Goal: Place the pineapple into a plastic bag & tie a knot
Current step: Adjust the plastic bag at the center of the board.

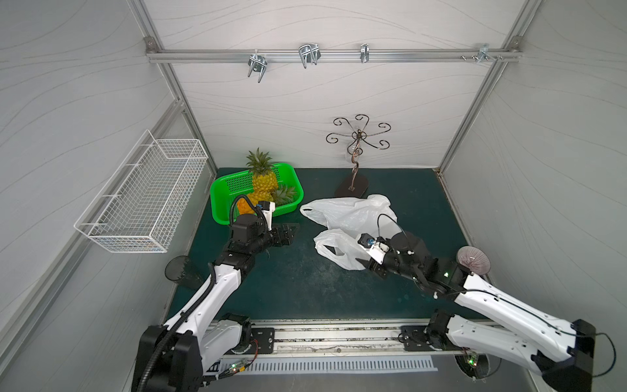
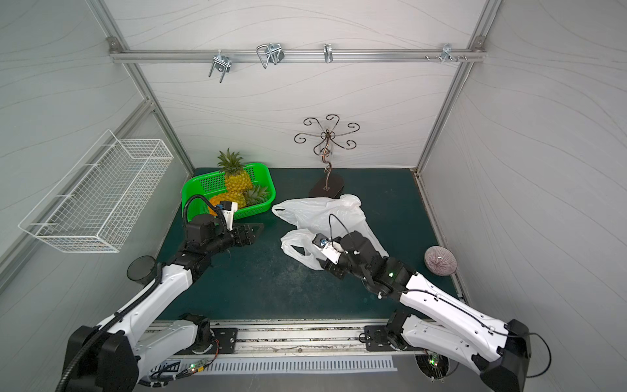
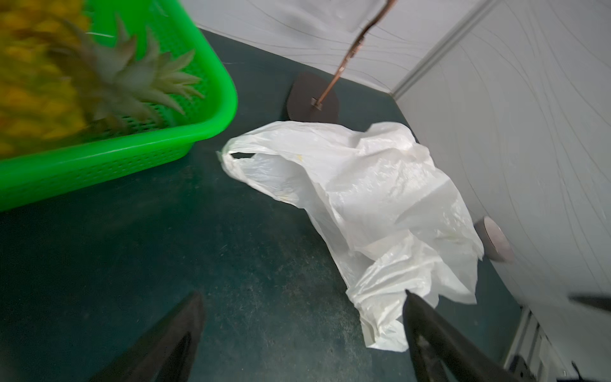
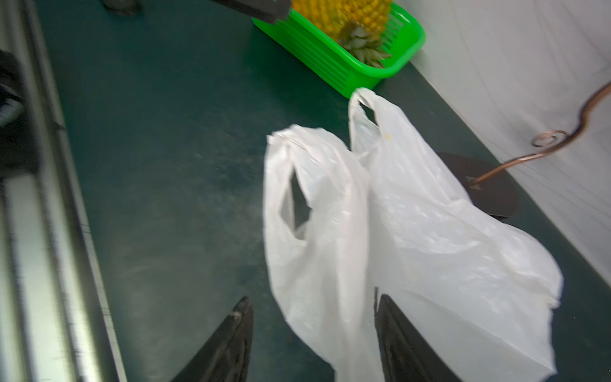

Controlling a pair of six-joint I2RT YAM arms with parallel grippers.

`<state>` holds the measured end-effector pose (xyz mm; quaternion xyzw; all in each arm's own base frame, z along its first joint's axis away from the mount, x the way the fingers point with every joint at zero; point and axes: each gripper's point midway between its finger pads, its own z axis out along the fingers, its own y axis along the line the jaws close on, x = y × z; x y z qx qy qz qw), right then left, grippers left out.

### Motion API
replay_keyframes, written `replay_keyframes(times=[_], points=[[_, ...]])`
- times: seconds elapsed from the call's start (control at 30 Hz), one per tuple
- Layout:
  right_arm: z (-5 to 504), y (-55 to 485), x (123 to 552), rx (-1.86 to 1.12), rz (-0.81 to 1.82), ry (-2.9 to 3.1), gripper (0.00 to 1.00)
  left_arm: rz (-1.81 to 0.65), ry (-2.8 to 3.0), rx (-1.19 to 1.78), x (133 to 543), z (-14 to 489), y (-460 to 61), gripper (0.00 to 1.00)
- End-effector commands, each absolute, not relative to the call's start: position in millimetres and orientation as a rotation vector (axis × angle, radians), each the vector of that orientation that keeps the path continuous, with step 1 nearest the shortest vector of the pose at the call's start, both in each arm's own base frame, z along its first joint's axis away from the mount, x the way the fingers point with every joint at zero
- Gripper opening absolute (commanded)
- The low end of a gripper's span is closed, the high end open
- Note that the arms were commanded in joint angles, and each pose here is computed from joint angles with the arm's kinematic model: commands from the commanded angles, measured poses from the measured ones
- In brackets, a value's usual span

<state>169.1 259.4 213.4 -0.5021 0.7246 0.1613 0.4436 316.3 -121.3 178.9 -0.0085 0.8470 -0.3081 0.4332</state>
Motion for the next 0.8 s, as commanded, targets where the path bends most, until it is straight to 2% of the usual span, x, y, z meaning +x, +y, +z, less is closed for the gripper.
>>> replay_keyframes(times=[0.0, 0.1, 0.27, 0.43, 0.6, 0.77], points=[[195, 271, 154, -1.141, 0.393, 1.976, 0.61, -0.625, 2.173, -0.398, 309, 161, -81, 0.96], [187, 298, 150, -1.154, 0.343, 1.986, 0.61, -0.594, 2.195, -0.532, 293, 151, -69, 0.99], [175, 326, 169, -1.038, 0.277, 2.129, 0.61, -0.543, 2.182, -0.706, 271, 143, -50, 0.99], [153, 352, 187, -1.012, 0.229, 2.170, 0.69, -0.439, 2.177, -0.912, 249, 137, -25, 0.99], [120, 358, 218, -1.051, 0.119, 2.225, 0.70, -0.440, 2.275, -0.889, 240, 131, -30, 0.99], [98, 360, 243, -1.075, 0.042, 2.228, 0.69, -0.549, 2.313, -0.761, 241, 134, -48, 0.99]])
